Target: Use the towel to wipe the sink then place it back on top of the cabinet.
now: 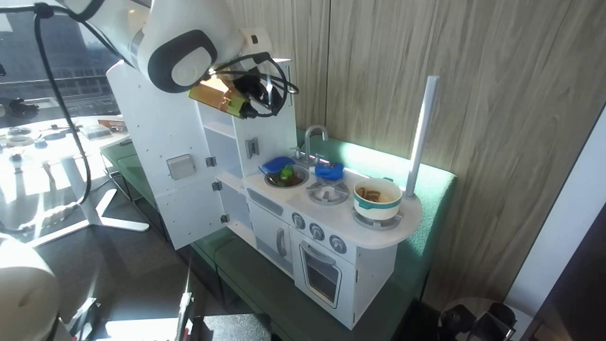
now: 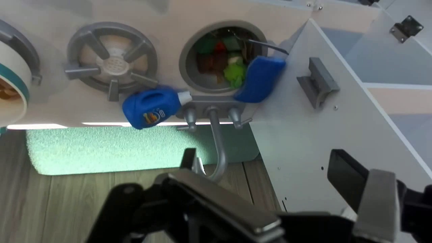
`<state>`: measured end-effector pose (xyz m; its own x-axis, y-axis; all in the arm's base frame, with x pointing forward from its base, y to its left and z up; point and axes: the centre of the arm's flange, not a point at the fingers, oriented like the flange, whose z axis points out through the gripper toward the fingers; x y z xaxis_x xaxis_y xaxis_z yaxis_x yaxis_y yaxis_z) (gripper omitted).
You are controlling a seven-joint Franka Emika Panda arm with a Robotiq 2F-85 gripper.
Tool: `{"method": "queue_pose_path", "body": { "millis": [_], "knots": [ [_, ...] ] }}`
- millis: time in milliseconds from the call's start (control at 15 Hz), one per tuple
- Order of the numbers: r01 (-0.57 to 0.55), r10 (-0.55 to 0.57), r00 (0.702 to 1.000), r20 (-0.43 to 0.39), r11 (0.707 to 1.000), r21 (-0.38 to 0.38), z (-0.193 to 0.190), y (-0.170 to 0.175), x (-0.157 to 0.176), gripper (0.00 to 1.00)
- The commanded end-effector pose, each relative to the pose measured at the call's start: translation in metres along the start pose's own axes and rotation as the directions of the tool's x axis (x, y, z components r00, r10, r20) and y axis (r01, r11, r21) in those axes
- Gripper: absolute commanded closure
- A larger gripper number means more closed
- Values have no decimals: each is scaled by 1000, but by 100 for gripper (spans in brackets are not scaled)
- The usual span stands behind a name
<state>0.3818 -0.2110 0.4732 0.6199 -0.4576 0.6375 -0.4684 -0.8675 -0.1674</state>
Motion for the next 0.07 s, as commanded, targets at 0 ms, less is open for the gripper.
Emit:
{"method": "queue_pose_path", "body": {
  "millis": [0],
  "knots": [
    [39, -32, 976, 218, 999, -28, -9, 18, -22, 0]
  ]
}}
